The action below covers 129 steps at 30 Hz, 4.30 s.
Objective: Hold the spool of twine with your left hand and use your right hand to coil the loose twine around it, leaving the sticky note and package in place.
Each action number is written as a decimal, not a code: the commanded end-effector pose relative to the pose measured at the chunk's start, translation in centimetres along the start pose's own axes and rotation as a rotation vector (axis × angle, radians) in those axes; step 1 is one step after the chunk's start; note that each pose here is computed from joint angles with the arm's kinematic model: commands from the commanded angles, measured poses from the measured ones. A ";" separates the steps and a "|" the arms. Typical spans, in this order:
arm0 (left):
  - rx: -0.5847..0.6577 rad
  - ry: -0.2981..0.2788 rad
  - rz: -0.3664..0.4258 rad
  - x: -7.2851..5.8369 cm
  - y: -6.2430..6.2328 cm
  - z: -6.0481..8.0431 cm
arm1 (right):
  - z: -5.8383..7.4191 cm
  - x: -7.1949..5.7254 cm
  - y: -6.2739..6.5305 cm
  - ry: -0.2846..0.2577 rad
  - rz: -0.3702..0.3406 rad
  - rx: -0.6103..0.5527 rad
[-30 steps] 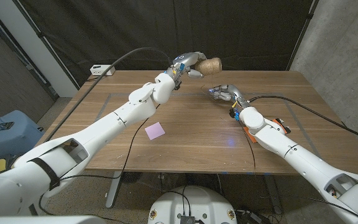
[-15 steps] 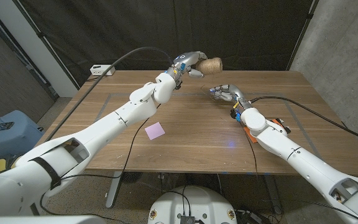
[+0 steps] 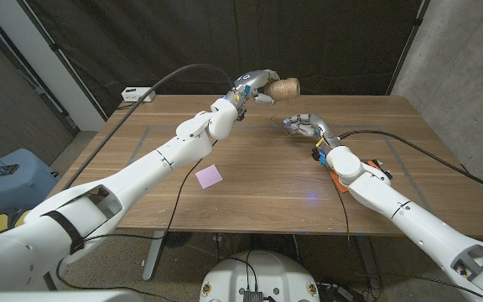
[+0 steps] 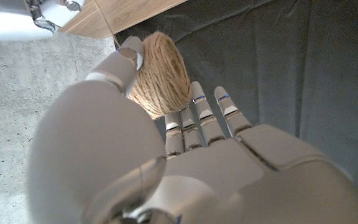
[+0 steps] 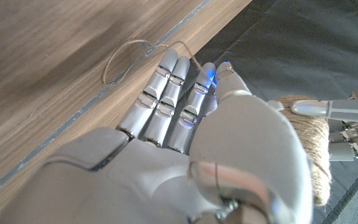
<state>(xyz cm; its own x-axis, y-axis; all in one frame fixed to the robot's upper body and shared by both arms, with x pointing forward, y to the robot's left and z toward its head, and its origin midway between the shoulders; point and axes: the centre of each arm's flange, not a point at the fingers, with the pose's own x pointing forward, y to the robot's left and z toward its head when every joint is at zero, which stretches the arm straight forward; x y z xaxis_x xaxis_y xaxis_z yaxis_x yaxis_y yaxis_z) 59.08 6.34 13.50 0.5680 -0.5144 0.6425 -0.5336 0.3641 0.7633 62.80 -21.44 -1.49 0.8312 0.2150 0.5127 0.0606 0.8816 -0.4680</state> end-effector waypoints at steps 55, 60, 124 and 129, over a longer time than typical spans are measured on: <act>-0.017 0.010 0.022 0.4 -0.7 1.6 | 3.0 -5.1 0.8 -0.075 0.066 0.061; -0.017 0.011 0.021 0.5 -0.7 1.4 | 3.4 -5.2 0.6 -0.081 0.069 0.056; -0.034 0.028 -0.029 1.4 -3.1 1.1 | 9.4 -8.8 -0.7 -0.260 0.097 0.100; -0.028 0.028 -0.037 1.4 -3.3 1.1 | 9.8 -8.8 -1.1 -0.270 0.088 0.096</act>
<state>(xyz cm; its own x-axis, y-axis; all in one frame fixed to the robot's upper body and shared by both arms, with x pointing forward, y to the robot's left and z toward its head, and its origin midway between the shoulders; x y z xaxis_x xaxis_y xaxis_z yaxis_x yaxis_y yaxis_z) 60.72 3.83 12.01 0.5988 -0.4980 0.6273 -0.5011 0.3780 0.7784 50.68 -19.94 0.72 0.6737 0.3855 0.6305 -0.0800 0.8862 -0.4564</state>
